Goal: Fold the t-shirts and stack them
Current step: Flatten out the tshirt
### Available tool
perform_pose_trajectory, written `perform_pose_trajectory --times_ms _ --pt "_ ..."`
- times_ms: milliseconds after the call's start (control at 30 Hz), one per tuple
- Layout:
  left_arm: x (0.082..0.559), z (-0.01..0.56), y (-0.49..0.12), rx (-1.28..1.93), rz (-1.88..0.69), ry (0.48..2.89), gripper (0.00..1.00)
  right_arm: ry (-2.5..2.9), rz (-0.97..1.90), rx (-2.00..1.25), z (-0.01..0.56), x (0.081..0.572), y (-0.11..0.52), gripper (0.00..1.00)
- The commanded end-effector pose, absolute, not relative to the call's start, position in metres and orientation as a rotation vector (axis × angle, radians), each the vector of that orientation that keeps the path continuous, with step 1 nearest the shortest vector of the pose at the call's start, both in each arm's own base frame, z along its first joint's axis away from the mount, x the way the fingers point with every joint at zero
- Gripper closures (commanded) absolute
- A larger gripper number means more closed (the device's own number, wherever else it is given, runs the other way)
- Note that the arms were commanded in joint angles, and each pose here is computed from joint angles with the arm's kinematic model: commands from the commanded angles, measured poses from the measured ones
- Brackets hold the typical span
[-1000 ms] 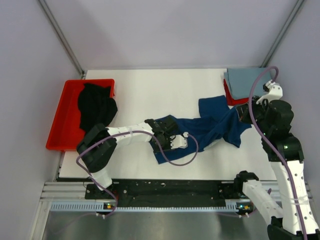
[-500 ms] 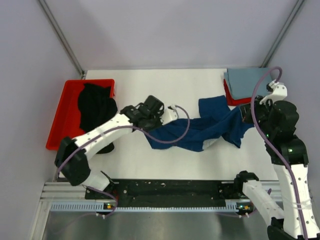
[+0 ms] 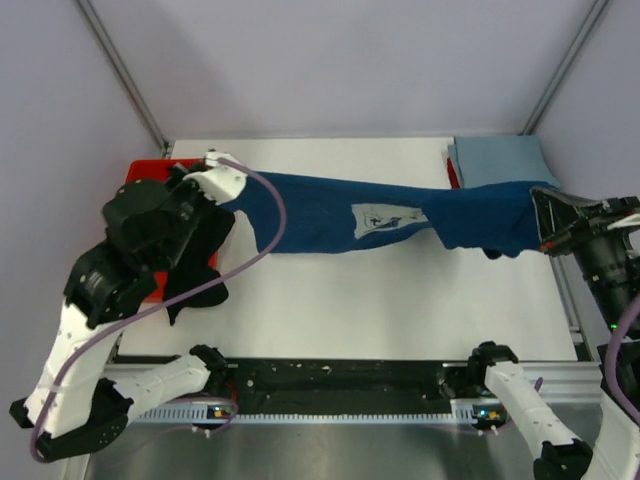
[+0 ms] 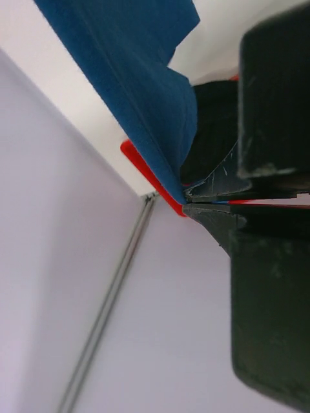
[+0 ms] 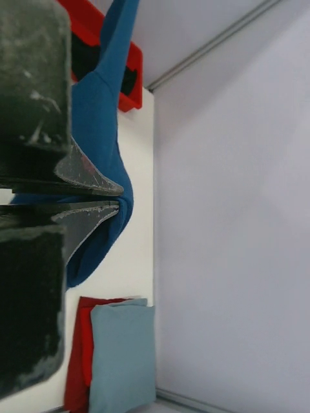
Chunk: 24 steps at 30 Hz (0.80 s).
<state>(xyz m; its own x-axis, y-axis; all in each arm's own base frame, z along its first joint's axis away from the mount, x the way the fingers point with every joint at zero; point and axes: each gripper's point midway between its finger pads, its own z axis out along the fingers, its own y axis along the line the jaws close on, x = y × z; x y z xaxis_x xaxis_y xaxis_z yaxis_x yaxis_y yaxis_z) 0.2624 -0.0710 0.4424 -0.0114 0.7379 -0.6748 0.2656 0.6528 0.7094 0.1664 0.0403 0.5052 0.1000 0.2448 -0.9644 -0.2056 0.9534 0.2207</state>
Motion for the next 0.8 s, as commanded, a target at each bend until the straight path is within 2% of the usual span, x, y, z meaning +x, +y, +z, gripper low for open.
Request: perform_pose_trajectory --times_ms 0,133,233,433,633,767 --pt "0.238 0.473 -0.022 0.744 0.63 1.577 1.0 1.393 0.41 -0.088 0.521 0.133 0.059 1.0" --pt "0.224 0.498 -0.008 0.673 0.628 1.537 1.0 1.394 0.461 -0.126 0.524 0.128 0.068 1.0" --pt "0.231 0.498 -0.011 0.677 0.651 1.537 1.0 1.448 0.485 -0.12 0.517 0.152 0.073 1.0" --pt "0.286 0.474 -0.038 0.738 0.734 1.564 1.0 1.536 0.548 -0.094 0.499 0.252 0.089 1.0" --pt "0.365 0.509 -0.027 0.588 0.85 1.514 1.0 1.58 0.541 -0.032 0.506 0.366 0.094 1.0" --pt "0.399 0.541 -0.007 0.491 0.92 1.487 1.0 1.514 0.585 -0.056 0.547 0.398 0.104 1.0"
